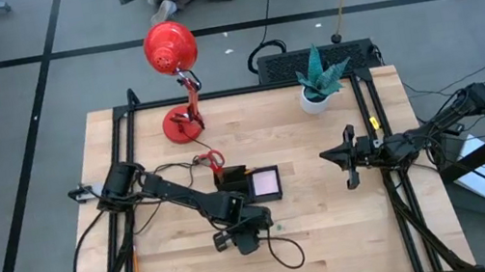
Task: Pick and place office supplies into organizer
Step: Put the pink binder clip into the black desk organizer
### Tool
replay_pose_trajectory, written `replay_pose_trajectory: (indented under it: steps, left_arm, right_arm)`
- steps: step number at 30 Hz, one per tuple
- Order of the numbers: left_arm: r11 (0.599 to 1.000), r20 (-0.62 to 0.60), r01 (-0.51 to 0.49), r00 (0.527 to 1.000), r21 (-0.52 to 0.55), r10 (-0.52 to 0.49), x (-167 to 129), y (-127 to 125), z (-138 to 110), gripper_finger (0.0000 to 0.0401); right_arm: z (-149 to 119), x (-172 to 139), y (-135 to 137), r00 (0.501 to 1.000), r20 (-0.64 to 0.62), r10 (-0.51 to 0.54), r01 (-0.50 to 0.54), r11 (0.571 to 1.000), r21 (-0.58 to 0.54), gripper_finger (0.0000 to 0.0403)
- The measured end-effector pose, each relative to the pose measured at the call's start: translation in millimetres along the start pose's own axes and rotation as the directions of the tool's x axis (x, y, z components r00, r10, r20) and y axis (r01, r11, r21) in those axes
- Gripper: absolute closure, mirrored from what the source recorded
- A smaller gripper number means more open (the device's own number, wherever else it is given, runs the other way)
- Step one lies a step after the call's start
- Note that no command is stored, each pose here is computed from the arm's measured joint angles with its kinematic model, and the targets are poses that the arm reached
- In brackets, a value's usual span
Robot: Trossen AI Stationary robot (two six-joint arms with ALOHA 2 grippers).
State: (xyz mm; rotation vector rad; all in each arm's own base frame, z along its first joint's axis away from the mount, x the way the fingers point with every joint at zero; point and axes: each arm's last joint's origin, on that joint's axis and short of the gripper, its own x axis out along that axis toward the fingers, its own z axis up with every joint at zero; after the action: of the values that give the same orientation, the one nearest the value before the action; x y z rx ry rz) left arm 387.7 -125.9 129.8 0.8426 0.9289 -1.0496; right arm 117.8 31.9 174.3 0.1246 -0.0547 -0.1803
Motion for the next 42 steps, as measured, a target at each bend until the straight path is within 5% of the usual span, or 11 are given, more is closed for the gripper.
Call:
replay_pose_trajectory:
  steps: [14,21,27,34,42]
  left_arm:
    - [0.995,-0.009,-0.03,1.0,-0.096,0.029,-14.4,-4.8,8.3,0.0343]
    - [0.962,-0.08,-0.226,0.973,-0.153,0.216,-60.9,-5.3,20.6,0.0343]
    - [0.829,-0.283,-0.46,0.881,-0.319,0.38,-84.7,-4.1,15.9,0.0343]
    - [0.616,-0.506,-0.631,0.766,-0.471,0.397,-86.4,-12.1,7.3,0.0343]
    - [0.519,-0.538,-0.642,0.763,-0.564,0.358,-84.4,-22.2,10.6,0.0343]
  right_arm:
    - [0.0,0.0,0.0,1.0,0.0,0.001,-0.001,1.0,-0.003,0.0403]
    - [0.0,0.0,0.0,1.0,0.0,0.001,-0.001,1.0,-0.001,0.0403]
    - [0.2,0.0,0.1,1.0,0.001,0.001,-0.001,1.0,0.0,0.0403]
    - [0.0,0.0,0.0,1.0,0.0,0.001,-0.001,1.0,0.0,0.0403]
    - [0.1,0.0,0.1,1.0,0.0,0.001,-0.001,1.0,-0.007,0.0403]
